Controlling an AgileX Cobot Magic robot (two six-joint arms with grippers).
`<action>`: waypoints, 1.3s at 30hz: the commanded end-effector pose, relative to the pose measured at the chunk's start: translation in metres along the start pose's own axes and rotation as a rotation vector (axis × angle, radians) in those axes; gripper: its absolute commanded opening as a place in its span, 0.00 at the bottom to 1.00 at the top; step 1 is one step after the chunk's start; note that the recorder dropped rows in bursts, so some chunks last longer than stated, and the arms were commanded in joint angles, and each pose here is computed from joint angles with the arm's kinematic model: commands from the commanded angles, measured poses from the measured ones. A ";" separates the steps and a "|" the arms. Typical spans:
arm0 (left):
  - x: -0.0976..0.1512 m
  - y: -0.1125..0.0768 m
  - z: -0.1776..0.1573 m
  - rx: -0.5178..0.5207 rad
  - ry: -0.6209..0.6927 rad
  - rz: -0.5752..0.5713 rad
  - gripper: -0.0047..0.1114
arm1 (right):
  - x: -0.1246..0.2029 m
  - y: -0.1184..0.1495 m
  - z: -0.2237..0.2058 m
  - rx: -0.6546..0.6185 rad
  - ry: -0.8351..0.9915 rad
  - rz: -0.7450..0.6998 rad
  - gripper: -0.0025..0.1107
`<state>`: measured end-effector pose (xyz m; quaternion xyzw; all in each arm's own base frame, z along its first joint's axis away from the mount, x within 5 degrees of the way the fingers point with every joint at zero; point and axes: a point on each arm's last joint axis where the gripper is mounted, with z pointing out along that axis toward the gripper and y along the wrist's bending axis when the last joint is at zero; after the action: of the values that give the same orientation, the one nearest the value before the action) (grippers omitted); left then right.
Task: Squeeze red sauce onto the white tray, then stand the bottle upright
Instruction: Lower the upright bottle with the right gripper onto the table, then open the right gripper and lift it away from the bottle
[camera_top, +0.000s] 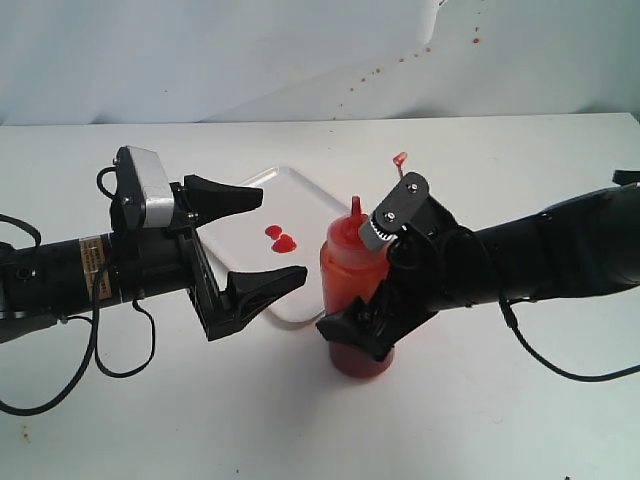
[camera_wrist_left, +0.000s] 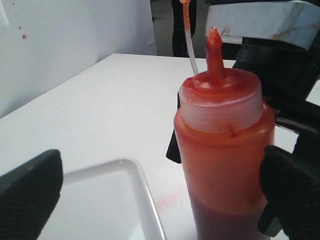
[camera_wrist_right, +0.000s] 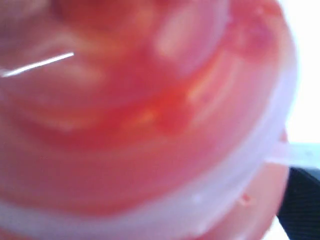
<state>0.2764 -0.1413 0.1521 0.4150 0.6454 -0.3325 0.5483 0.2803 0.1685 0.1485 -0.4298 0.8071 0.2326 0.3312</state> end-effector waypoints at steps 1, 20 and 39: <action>-0.003 0.001 -0.001 -0.009 -0.016 -0.007 0.94 | -0.009 0.003 -0.012 0.012 -0.011 -0.009 0.95; -0.003 0.001 -0.001 -0.009 -0.016 -0.007 0.94 | 0.000 0.013 -0.023 -0.056 0.152 0.085 0.95; -0.003 0.001 -0.001 -0.006 -0.015 -0.005 0.94 | 0.006 0.024 -0.026 -0.181 0.224 0.075 0.95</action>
<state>0.2764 -0.1413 0.1521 0.4150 0.6454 -0.3325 0.5483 0.2511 0.1617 0.1609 -0.4422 0.8328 0.2672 0.1989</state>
